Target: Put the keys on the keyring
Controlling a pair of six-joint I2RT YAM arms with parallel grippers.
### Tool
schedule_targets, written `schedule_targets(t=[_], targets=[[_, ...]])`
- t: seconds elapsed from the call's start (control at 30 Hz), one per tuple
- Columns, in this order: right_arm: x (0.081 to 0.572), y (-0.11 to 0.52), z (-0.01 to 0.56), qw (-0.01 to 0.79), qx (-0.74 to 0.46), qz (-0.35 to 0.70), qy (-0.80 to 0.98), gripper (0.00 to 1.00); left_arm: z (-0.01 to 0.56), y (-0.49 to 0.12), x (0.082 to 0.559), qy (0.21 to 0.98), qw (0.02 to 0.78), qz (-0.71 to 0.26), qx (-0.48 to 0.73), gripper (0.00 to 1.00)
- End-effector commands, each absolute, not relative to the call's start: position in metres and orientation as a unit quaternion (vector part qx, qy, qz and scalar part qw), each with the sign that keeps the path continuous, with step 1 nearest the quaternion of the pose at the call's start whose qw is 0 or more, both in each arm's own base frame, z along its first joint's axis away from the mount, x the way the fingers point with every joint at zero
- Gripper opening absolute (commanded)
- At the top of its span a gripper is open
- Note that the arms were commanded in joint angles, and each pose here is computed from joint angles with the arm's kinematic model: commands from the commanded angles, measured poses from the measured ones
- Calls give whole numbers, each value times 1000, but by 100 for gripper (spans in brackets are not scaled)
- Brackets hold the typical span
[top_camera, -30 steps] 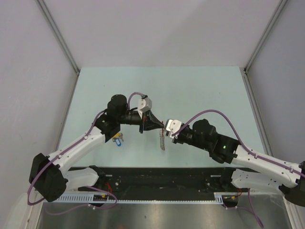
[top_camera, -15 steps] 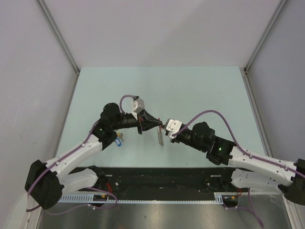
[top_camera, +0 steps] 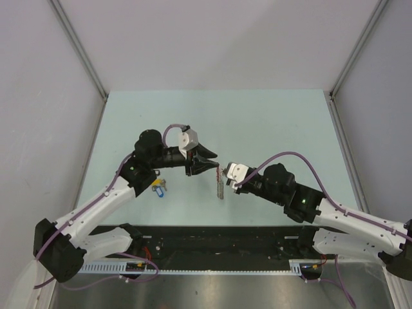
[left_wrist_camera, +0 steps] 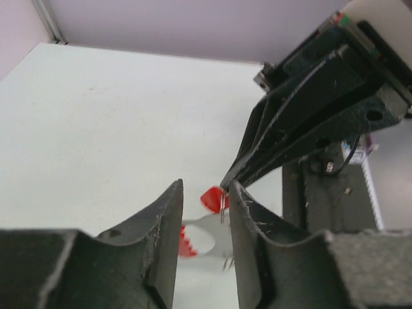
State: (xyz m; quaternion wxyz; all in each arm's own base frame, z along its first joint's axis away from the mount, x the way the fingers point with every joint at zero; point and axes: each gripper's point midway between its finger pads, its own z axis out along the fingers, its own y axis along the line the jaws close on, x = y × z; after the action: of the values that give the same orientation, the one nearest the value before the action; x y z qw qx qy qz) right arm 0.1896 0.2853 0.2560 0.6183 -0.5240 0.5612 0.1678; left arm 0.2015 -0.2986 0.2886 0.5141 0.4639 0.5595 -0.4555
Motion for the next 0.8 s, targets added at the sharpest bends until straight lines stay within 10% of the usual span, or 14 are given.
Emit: schedule_targets(t=[0.0, 0.77], targets=[[187, 281, 291, 636, -528, 166, 538, 0, 287, -291, 196, 553, 492, -412, 532, 43], [184, 286, 278, 605, -561, 158, 543, 0, 260, -308, 178, 546, 382, -460, 588, 40]])
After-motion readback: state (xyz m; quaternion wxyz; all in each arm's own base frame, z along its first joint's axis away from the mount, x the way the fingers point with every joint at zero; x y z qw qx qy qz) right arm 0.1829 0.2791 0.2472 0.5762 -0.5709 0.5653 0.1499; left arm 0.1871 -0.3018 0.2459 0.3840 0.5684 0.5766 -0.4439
